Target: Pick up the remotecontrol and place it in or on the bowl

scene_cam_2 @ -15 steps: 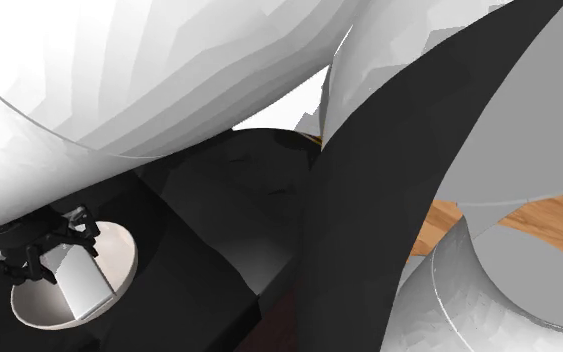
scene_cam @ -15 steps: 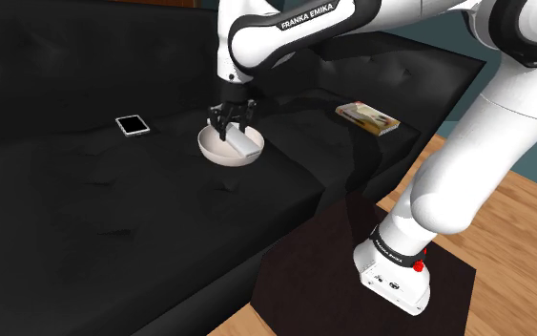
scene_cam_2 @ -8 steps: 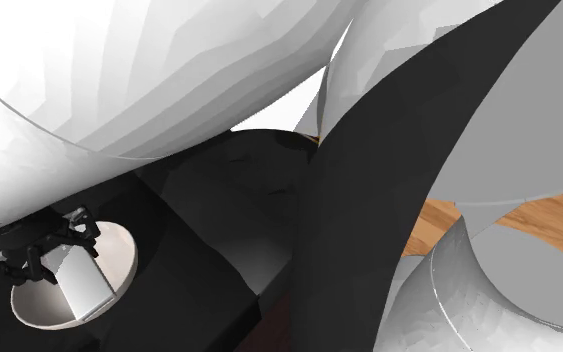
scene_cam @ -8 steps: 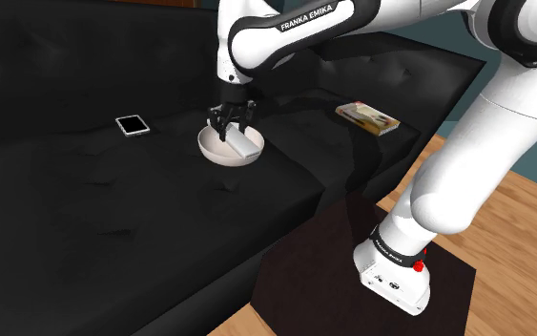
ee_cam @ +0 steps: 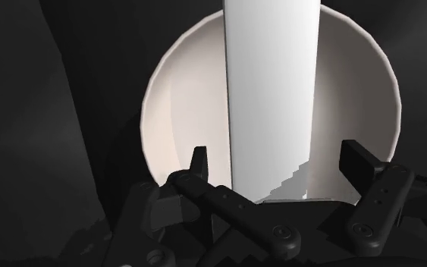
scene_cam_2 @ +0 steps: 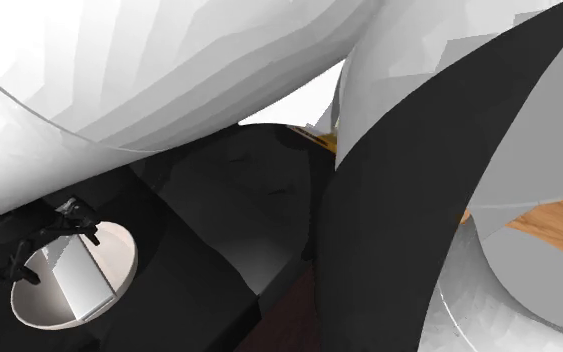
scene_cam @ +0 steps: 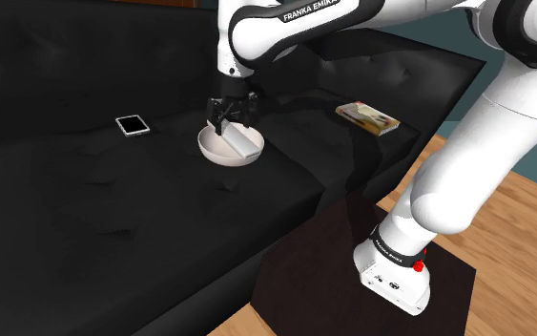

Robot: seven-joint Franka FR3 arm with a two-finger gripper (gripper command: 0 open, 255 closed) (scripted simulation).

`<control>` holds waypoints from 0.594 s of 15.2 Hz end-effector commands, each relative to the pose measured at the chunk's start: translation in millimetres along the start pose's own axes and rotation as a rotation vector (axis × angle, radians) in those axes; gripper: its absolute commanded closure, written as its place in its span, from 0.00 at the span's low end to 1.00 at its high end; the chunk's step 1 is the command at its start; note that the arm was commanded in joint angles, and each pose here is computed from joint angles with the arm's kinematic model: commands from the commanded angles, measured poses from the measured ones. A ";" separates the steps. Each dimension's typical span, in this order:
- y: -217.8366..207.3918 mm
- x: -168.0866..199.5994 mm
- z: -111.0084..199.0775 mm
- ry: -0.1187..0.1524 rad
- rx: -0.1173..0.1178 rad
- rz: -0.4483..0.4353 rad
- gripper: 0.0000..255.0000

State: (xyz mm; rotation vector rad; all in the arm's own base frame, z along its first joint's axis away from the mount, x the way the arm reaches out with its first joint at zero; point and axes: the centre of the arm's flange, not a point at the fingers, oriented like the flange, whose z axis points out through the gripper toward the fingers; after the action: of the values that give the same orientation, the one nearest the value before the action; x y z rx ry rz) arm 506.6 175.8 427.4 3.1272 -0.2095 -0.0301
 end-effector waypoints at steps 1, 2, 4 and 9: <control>-0.2 0.8 -22.9 -0.001 -0.001 0.000 0.00; -0.2 0.8 -33.3 -0.001 -0.001 0.000 0.00; -0.2 0.8 -33.3 -0.001 0.000 0.000 0.00; -0.2 0.8 -33.3 -0.001 -0.001 0.000 0.00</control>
State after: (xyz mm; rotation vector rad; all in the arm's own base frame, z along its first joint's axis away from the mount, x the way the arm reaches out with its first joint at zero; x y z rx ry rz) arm 508.1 176.1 460.6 3.1268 -0.2095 -0.0314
